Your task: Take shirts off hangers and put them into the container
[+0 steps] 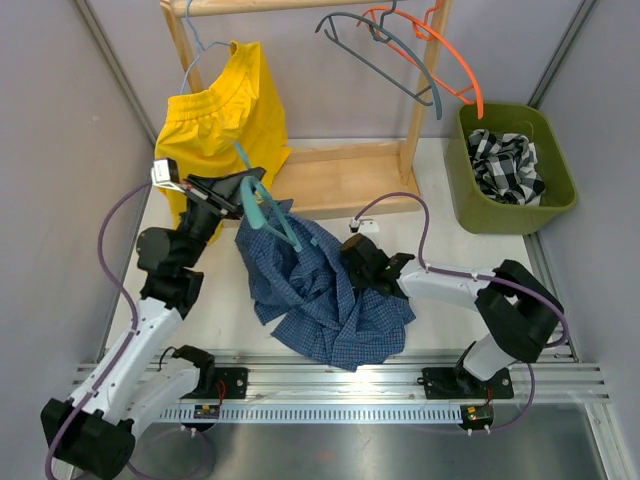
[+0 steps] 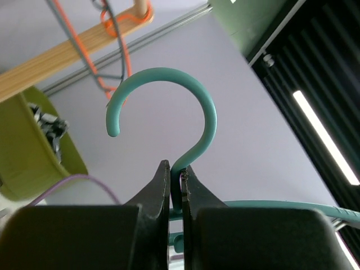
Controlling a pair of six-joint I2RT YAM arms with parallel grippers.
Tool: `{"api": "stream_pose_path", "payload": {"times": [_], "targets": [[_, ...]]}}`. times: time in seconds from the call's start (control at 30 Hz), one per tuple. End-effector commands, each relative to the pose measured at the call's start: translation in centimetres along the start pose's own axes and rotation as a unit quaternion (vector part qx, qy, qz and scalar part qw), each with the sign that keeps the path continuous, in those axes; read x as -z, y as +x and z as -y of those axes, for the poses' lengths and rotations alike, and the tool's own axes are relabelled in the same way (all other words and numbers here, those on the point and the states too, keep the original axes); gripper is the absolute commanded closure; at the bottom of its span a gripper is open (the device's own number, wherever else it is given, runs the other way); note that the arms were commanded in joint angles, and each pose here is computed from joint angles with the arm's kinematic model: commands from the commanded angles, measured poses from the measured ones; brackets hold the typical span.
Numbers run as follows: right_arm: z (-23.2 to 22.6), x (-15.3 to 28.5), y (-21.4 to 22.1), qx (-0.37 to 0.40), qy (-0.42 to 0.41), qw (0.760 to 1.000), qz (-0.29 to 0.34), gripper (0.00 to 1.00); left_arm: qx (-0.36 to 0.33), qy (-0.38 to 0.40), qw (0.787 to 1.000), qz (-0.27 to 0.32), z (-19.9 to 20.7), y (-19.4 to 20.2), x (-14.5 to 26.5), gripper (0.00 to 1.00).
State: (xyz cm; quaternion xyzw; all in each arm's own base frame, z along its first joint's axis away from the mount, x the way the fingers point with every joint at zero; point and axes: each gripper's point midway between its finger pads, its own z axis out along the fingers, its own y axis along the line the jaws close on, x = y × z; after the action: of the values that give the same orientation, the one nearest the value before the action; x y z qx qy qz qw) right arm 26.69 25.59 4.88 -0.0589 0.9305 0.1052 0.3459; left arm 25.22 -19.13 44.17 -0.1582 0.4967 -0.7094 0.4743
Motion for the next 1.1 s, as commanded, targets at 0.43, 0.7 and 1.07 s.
{"api": "stream_pose_path", "payload": {"times": [0.43, 0.7, 1.07], "targets": [[-1.2, 3.8, -3.5, 0.012, -0.037, 0.998, 0.043, 0.89, -0.205, -0.125, 0.969, -0.052, 0.7, -2.5, 3.9, 1.0], [-0.2, 14.1, -10.3, 0.025, -0.074, 0.985, 0.153, 0.01, -0.372, -0.308, 0.876, -0.005, -4.8, -6.4, 10.1, 1.0], [-4.5, 27.4, -13.2, 0.046, -0.305, 0.921, 0.237, 0.0, -0.364, -0.351, 0.857, -0.095, -13.5, -4.8, 10.7, 1.0]]}}
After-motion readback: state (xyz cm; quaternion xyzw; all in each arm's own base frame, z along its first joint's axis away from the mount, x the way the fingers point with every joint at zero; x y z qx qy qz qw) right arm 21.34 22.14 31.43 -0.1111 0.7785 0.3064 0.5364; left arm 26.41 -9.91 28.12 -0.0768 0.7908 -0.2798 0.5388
